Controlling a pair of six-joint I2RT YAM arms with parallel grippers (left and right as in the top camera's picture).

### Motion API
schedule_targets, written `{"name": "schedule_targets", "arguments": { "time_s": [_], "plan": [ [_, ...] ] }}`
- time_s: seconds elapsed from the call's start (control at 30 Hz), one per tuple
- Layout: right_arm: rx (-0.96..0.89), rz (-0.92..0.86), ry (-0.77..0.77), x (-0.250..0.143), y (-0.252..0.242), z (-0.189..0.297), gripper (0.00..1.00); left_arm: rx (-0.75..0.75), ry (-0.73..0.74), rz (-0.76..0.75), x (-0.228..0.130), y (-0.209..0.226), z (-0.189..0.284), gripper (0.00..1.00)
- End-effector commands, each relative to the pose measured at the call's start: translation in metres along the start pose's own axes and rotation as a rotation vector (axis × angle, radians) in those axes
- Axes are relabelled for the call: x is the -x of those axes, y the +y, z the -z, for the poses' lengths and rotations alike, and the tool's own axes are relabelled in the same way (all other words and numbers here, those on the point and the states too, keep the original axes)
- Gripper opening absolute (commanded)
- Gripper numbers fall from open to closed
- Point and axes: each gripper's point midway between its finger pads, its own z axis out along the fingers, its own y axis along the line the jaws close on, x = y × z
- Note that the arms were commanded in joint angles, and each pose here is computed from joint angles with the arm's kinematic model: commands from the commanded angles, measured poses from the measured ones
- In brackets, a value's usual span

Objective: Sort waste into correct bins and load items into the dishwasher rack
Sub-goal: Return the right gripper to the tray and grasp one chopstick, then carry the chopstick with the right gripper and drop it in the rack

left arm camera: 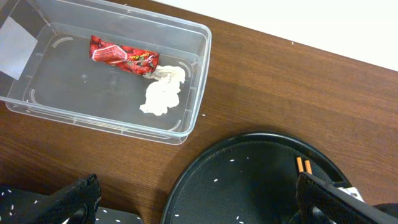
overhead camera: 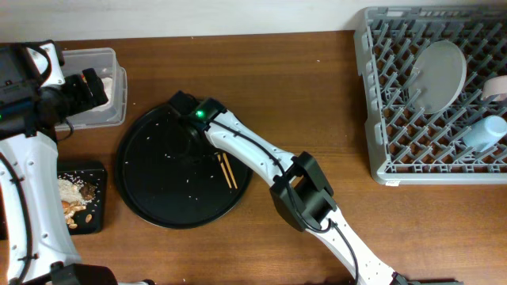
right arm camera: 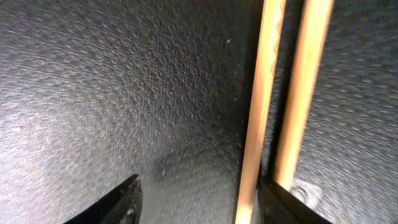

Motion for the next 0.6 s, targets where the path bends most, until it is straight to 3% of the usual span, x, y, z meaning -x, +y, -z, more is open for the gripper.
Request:
{"name": "schedule_targets", "arguments": {
  "time_s": [0.0,0.23,0.4,0.57],
  "plan": [
    [-0.025,-0.001,0.036,-0.014,-0.004,-0.015,0.56,0.006,0.0,0.011,0.0,0.002,-0.001,0.99],
    [-0.021,-0.002,0.027,-0.011,-0.003,-0.009,0.04,0.006,0.0,0.011,0.0,0.002,-0.001,0.99],
    [0.005,-0.018,-0.031,0.011,-0.002,0.022,0.04,0.006,0.0,0.011,0.0,0.002,-0.001,0.99],
    [0.039,-0.086,-0.132,0.047,-0.039,0.107,0.04,0.006,0.0,0.011,0.0,0.002,-0.001,0.99]
  ]
}}
